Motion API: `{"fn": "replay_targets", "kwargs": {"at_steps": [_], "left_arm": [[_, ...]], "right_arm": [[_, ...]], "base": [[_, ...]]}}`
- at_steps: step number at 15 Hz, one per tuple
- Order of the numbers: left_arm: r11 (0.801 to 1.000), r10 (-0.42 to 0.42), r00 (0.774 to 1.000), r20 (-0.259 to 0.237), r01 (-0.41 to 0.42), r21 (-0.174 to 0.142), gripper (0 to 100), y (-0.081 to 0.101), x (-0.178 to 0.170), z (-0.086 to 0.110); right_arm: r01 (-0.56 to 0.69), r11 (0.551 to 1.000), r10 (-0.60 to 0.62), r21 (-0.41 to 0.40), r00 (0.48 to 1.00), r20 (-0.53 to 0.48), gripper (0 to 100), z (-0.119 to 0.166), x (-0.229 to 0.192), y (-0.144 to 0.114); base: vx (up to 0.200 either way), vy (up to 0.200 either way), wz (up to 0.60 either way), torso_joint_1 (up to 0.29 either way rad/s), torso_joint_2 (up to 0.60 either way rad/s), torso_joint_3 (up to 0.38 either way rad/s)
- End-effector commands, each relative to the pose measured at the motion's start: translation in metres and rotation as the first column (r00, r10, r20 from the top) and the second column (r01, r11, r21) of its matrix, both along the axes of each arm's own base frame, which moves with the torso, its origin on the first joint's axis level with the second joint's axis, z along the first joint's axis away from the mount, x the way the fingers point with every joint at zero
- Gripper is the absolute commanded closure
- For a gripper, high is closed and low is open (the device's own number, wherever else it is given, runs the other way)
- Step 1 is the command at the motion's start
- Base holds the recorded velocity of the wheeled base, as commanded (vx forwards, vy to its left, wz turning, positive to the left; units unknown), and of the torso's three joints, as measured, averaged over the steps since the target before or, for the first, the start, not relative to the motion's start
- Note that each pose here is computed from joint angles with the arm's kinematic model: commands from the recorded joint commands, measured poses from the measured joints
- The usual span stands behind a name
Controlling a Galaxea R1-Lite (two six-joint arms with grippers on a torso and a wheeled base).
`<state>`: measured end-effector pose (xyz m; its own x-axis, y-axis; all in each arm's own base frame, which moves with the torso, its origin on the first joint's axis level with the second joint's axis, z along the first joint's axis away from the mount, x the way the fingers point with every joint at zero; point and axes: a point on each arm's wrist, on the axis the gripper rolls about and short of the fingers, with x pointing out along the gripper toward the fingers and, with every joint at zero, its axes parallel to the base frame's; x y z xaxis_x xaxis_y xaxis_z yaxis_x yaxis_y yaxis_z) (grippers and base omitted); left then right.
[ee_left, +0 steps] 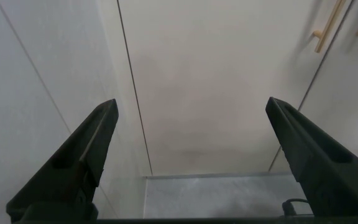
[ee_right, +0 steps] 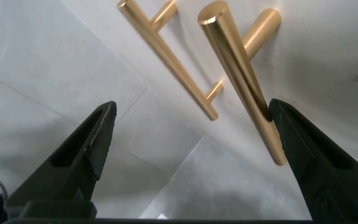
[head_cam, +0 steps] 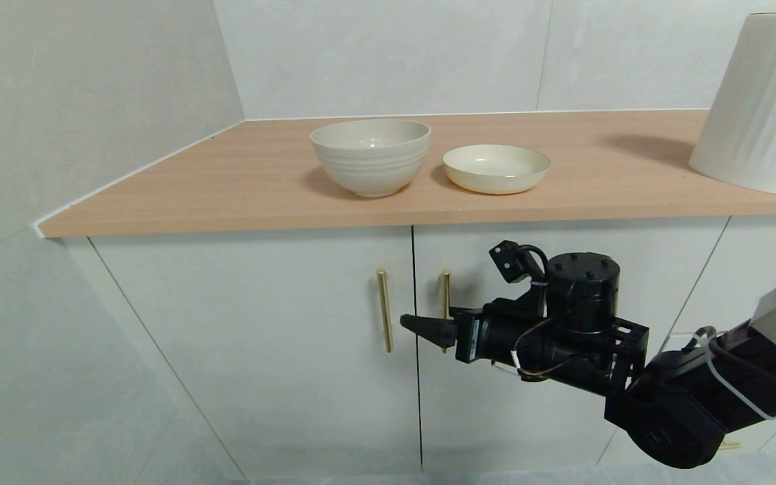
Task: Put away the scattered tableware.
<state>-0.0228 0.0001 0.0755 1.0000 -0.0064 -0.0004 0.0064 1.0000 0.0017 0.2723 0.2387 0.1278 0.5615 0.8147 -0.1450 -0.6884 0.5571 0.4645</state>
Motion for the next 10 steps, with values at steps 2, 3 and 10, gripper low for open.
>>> {"fn": "replay_targets", "kwargs": {"at_steps": [2, 3, 10], "left_arm": [[1.0, 0.0, 1.0, 0.002, 0.0, 0.0, 0, 0.0, 0.0, 0.0], [1.0, 0.0, 1.0, 0.0, 0.0, 0.0, 0, 0.0, 0.0, 0.0], [1.0, 0.0, 1.0, -0.001, 0.0, 0.0, 0, 0.0, 0.0, 0.0]], "right_arm": [[-0.029, 1.0, 0.029, 0.009, 1.0, 0.005, 0, 0.006, -0.006, -0.001], [-0.047, 0.999, 0.047, 0.01, 0.999, 0.0, 0, 0.006, -0.008, -0.002], [-0.27, 0.962, 0.271, 0.026, 0.955, -0.119, 0, 0.032, -0.039, -0.029]], "base": [[0.0, 0.0, 0.0, 0.0, 0.0, 0.0], [0.0, 0.0, 0.0, 0.0, 0.0, 0.0], [0.0, 0.0, 0.0, 0.0, 0.0, 0.0]]}}
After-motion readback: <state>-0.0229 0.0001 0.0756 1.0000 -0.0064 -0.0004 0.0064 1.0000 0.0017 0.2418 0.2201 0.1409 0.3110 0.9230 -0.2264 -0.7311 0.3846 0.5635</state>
